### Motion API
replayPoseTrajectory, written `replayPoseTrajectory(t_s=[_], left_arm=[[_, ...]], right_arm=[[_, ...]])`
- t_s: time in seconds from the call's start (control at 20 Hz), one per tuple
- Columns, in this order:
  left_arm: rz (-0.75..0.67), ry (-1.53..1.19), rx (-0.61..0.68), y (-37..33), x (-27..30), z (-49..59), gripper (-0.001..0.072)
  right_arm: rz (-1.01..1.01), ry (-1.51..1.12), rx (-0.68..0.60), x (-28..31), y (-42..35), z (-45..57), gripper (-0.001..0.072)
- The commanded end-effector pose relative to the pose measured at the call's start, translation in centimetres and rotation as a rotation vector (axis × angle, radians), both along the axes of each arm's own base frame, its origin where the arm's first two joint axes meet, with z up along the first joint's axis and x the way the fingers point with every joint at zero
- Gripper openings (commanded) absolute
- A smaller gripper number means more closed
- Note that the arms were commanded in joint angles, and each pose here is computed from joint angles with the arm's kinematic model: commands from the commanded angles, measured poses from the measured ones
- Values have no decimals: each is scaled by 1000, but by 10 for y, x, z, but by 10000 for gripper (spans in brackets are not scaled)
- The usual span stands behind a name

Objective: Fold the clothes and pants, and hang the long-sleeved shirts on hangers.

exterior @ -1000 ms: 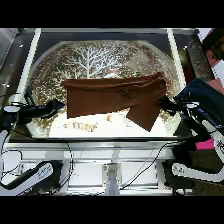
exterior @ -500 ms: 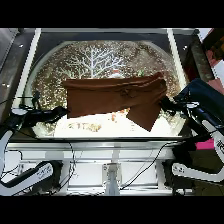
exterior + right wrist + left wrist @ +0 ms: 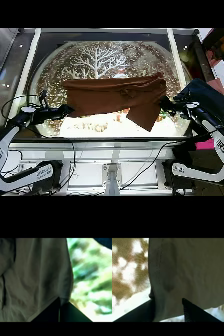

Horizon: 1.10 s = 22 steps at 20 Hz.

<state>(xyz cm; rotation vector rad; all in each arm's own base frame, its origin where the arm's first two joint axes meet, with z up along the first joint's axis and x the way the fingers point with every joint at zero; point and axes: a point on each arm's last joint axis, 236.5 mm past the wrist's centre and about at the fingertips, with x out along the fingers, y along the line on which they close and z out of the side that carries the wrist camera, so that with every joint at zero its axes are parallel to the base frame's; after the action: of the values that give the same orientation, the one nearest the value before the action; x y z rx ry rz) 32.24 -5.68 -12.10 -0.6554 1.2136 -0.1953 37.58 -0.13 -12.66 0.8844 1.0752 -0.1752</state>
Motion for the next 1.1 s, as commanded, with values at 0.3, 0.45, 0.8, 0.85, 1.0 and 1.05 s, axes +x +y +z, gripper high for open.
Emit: replayPoseTrajectory(t_s=[0.3,0.45,0.8,0.85,1.0,1.05], left_arm=[[-35,-13,12,-10,1,-1,20],[-35,-89,30,-7,19,22,20],[41,-651,226,36,101,216,20],[69,-739,259,43,104,251,19],[116,-1028,381,54,88,363,20],[149,-1127,425,59,75,401,19]], right_arm=[[4,-3,-2,0,0,2,12],[99,-62,-37,2,6,22,12],[281,-470,-281,17,7,169,11],[298,-533,-300,13,12,197,11],[386,-752,-405,-10,30,291,11],[388,-842,-452,-21,34,330,11]])
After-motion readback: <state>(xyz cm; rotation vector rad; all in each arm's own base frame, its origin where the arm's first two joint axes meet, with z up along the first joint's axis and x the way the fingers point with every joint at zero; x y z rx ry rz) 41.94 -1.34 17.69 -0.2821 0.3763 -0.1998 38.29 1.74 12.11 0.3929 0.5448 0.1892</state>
